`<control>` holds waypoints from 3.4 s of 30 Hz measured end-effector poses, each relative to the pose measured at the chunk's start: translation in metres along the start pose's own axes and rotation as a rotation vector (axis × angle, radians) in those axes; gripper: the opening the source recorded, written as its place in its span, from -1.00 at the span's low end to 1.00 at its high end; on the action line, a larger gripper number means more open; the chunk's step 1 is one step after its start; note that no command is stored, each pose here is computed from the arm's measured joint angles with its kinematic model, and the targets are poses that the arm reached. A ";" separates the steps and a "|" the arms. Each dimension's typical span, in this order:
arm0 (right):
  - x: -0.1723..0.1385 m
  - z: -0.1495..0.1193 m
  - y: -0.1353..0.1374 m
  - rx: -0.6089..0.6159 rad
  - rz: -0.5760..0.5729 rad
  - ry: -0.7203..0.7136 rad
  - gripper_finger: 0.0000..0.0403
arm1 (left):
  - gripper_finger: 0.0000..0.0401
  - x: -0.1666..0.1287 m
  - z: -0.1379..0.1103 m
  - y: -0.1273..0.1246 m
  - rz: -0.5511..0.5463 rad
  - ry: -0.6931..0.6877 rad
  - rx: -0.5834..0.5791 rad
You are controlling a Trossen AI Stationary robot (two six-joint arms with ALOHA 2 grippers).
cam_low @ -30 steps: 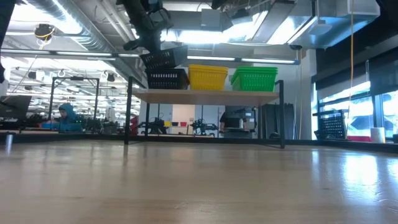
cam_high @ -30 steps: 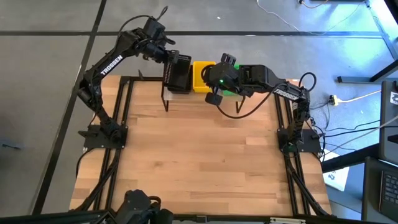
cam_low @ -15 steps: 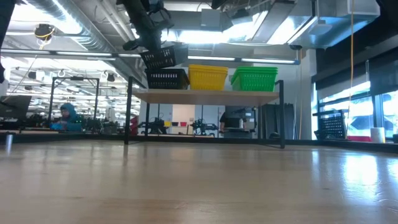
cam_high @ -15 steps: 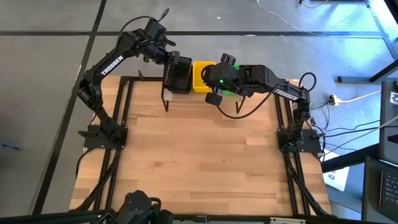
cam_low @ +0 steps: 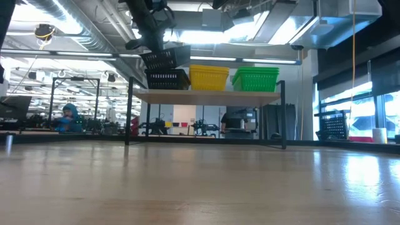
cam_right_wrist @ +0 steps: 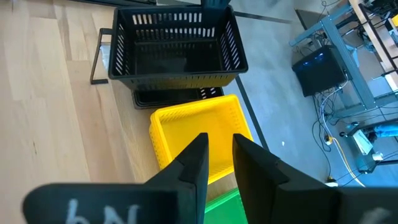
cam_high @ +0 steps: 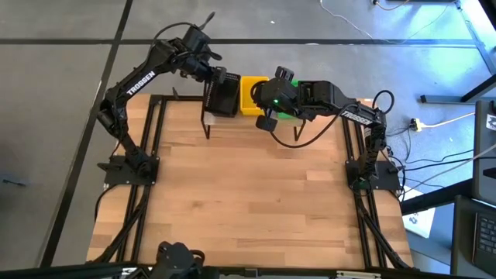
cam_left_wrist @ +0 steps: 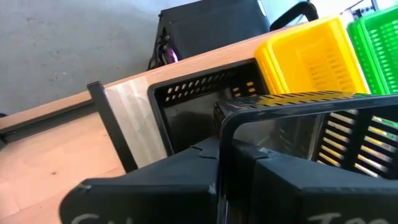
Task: Stack baskets on shelf by color
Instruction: Stack the black bin on top of the other black bins on the shelf, then return to Home Position
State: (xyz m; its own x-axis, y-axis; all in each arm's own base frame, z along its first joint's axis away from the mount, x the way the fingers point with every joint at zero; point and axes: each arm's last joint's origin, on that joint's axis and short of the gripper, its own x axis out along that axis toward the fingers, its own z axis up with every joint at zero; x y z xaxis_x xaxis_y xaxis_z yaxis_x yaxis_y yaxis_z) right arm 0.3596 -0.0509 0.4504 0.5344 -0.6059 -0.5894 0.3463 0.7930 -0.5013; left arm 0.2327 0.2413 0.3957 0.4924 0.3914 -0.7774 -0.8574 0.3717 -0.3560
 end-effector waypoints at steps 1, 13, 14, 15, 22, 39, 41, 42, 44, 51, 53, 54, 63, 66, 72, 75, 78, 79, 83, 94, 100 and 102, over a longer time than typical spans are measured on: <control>0.000 0.000 0.000 0.000 0.000 0.000 -0.62 | -1.00 0.000 0.000 -0.001 -0.002 0.001 0.008; 0.000 0.000 0.000 0.000 0.000 0.000 -0.62 | -1.00 0.005 0.000 -0.001 0.000 0.013 0.036; 0.000 0.000 0.000 0.000 0.000 0.000 -0.62 | -1.00 0.005 0.000 -0.001 0.001 0.013 0.038; 0.000 0.000 0.000 0.000 0.000 0.000 -0.62 | -1.00 0.005 0.000 -0.001 0.001 0.013 0.045; 0.000 0.000 0.000 0.000 0.000 0.000 -0.62 | -0.95 0.005 0.000 -0.001 0.003 0.013 0.063; 0.000 0.000 0.000 0.000 0.000 0.000 -0.62 | -0.76 0.026 0.000 -0.002 0.030 0.078 0.035; 0.000 0.000 0.000 0.000 0.000 0.000 -0.62 | -0.76 0.020 0.004 -0.001 0.028 0.064 0.032; 0.000 0.000 0.000 0.000 0.000 0.000 -0.62 | -0.76 0.017 0.005 -0.001 0.025 0.052 0.035; 0.000 0.000 0.000 0.000 0.000 0.000 -0.62 | -0.76 0.014 0.008 -0.001 0.022 0.040 0.076; 0.000 0.000 0.000 0.000 0.000 0.000 -0.62 | -0.76 0.009 0.011 -0.005 -0.001 0.013 0.109; 0.000 0.000 0.000 0.000 0.000 0.000 -0.62 | -0.76 0.009 0.011 -0.005 -0.004 0.010 0.110; 0.000 0.000 0.000 0.000 0.000 0.000 -0.62 | -0.76 0.009 0.011 -0.005 -0.005 0.010 0.110; 0.000 0.000 0.000 0.005 0.000 0.000 -0.62 | -0.75 -0.015 0.011 -0.007 -0.023 -0.042 0.243; -0.001 0.000 0.000 0.006 0.000 0.001 -0.62 | -0.75 -0.035 0.006 -0.013 -0.044 -0.065 0.339; -0.012 -0.003 -0.007 0.007 -0.013 -0.006 -0.81 | -0.77 -0.076 -0.015 -0.020 -0.145 -0.038 0.512; -0.025 -0.007 -0.016 0.015 -0.025 -0.013 -0.96 | -0.86 -0.091 -0.029 -0.020 -0.148 0.002 0.540; -0.042 -0.012 -0.026 0.035 -0.001 -0.042 -0.97 | -0.98 -0.111 -0.044 -0.021 -0.144 0.007 0.592; -0.049 -0.015 -0.029 0.039 0.030 -0.052 -0.97 | -0.98 -0.118 -0.049 -0.022 -0.149 0.000 0.615; -0.075 -0.026 -0.041 0.096 0.149 -0.083 -0.98 | -1.00 -0.151 -0.069 -0.025 -0.214 -0.058 0.710; -0.129 -0.056 -0.053 0.106 0.563 -0.277 -0.99 | -1.00 -0.247 -0.133 -0.004 -0.475 -0.232 0.815; -0.144 -0.082 -0.053 0.189 0.577 -0.402 -1.00 | -1.00 -0.273 -0.156 0.025 -0.541 -0.295 0.822; -0.143 -0.091 -0.049 0.238 0.589 -0.446 -1.00 | -1.00 -0.278 -0.164 0.039 -0.538 -0.326 0.795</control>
State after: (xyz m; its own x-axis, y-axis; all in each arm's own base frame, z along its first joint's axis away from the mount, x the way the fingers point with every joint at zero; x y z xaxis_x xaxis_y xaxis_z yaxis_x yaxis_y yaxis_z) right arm 0.1956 -0.0086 0.5014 0.9242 -0.0368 -0.3802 0.0377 0.9993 -0.0050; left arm 0.0377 0.0085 0.5129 0.9025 0.1738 -0.3940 -0.2205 0.9724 -0.0763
